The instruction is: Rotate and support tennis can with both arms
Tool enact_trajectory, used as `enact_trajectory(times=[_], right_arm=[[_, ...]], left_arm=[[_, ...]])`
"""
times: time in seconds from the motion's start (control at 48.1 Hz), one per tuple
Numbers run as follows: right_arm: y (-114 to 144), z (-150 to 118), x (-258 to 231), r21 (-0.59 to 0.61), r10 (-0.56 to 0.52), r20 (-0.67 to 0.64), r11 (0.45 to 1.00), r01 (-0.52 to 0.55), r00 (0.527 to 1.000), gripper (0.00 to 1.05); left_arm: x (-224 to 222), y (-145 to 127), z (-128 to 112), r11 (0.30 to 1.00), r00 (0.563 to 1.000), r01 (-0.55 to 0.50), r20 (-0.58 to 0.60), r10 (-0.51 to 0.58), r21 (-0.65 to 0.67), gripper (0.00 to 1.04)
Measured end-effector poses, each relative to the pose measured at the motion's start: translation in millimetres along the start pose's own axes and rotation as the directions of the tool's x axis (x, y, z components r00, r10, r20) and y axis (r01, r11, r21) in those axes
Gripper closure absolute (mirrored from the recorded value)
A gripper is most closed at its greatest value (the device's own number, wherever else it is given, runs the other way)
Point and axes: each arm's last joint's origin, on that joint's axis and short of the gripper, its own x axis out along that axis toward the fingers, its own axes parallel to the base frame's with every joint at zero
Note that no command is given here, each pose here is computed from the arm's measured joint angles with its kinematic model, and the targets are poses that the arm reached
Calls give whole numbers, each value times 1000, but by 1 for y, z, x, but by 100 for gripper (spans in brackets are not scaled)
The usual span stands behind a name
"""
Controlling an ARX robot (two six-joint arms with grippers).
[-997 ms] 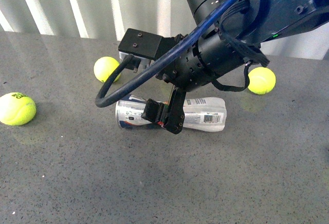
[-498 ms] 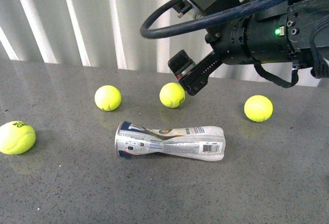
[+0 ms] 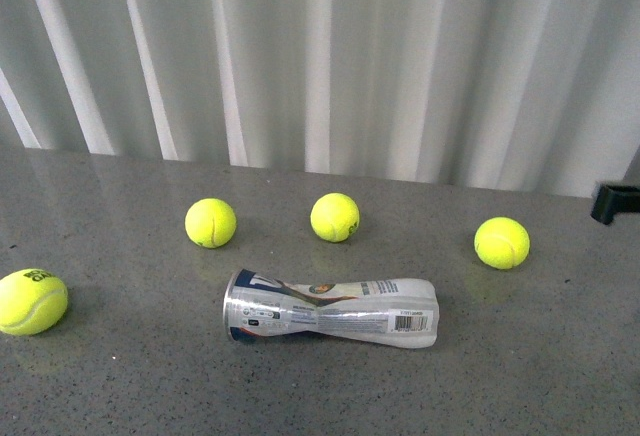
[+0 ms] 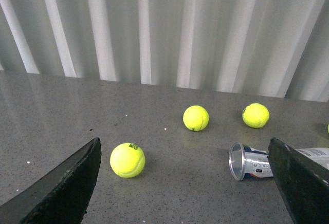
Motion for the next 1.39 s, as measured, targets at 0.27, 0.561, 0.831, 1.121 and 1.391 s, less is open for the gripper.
enact_trajectory(times=[0.27, 0.561, 0.831, 1.121, 1.391], right_arm=[[-26, 0, -50, 8, -8, 1, 1000, 8, 1000, 101], [-41, -1, -82, 10, 12, 2, 1000, -12, 1000, 101], [-47, -1, -103, 13, -11, 4, 1000, 11, 1000, 101], [-47, 3, -117, 13, -10, 17, 1000, 10, 1000, 101], [-47, 5, -127, 13, -10, 26, 1000, 10, 1000, 101]], left_arm=[[0, 0, 0, 1000, 1000, 0, 0, 0, 0, 7], [0, 0, 0, 1000, 1000, 0, 0, 0, 0, 7], [0, 0, 0, 1000, 1000, 0, 0, 0, 0, 7], [0, 0, 0, 1000, 1000, 0, 0, 0, 0, 7], [0, 0, 0, 1000, 1000, 0, 0, 0, 0, 7]])
